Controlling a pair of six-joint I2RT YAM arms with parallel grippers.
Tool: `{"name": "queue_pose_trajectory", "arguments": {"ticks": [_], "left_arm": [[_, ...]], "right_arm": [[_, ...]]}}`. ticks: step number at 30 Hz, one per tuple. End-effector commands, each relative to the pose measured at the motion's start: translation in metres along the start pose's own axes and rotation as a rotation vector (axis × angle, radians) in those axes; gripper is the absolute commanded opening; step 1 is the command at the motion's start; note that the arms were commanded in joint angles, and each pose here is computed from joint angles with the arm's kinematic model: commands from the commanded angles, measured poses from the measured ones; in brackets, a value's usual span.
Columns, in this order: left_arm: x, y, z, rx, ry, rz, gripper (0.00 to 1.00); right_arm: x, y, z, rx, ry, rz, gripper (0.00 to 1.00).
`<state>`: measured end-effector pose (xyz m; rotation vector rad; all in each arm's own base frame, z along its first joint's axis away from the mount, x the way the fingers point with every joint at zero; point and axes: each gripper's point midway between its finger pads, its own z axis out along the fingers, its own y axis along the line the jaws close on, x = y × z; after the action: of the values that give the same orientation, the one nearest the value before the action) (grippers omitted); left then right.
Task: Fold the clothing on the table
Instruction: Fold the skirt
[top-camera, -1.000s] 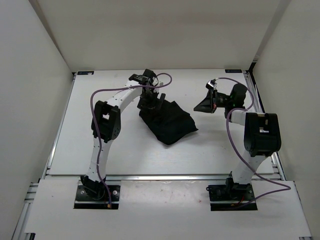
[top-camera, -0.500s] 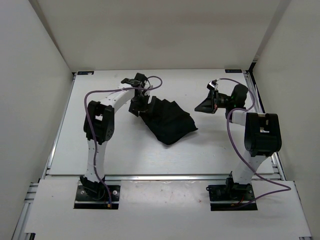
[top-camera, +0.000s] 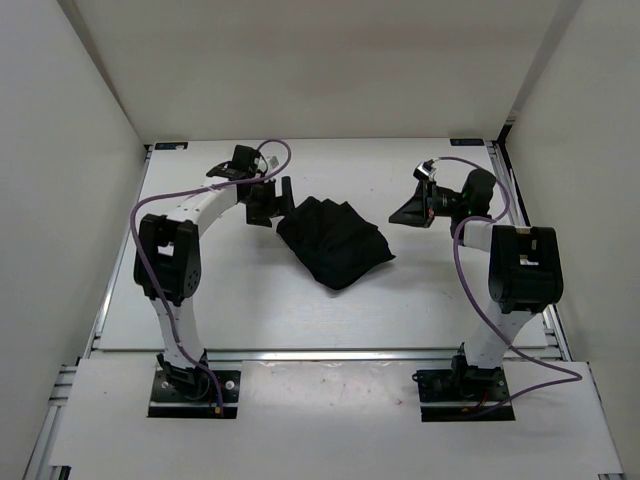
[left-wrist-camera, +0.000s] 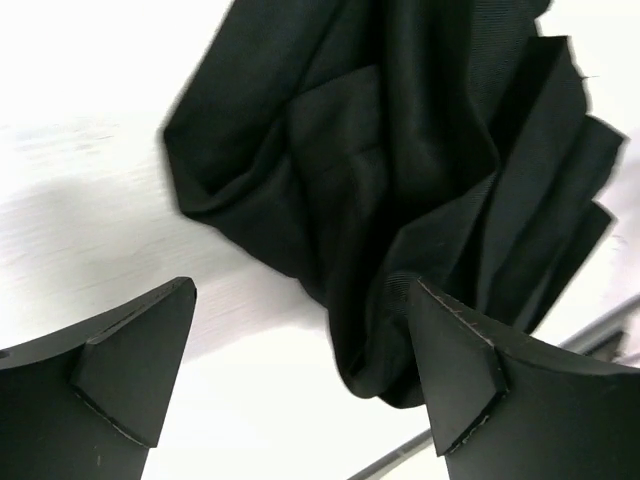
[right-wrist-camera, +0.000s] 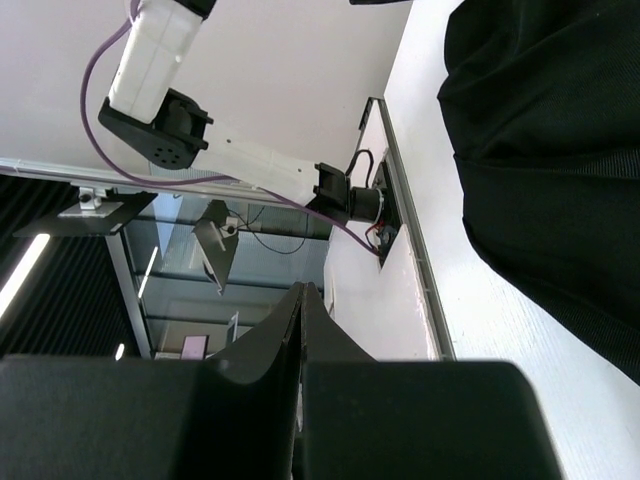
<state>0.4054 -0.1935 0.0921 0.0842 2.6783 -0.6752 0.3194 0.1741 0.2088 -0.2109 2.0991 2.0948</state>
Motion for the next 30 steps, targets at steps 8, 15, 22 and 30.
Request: {"name": "queue_pose_trajectory", "arguments": {"ticks": [8, 15, 22, 30], "left_arm": [[-0.041, -0.053, -0.043, 0.241, -0.187, -0.04, 0.0], [-0.046, -0.064, -0.069, 0.291, -0.234, -0.04, 0.83], [-0.004, -0.073, -0.041, 0.246, -0.096, 0.074, 0.99], [0.024, -0.038, -0.011, 0.114, 0.022, 0.095, 0.82]], "right_arm": [[0.036, 0.014, -0.011, -0.035, 0.177, -0.058, 0.0], [0.039, 0.016, -0.01, -0.036, 0.182, -0.07, 0.0], [0.04, 0.018, -0.012, -0.034, 0.176, -0.077, 0.0], [0.041, 0.018, -0.018, -0.029, 0.157, -0.07, 0.0]]}}
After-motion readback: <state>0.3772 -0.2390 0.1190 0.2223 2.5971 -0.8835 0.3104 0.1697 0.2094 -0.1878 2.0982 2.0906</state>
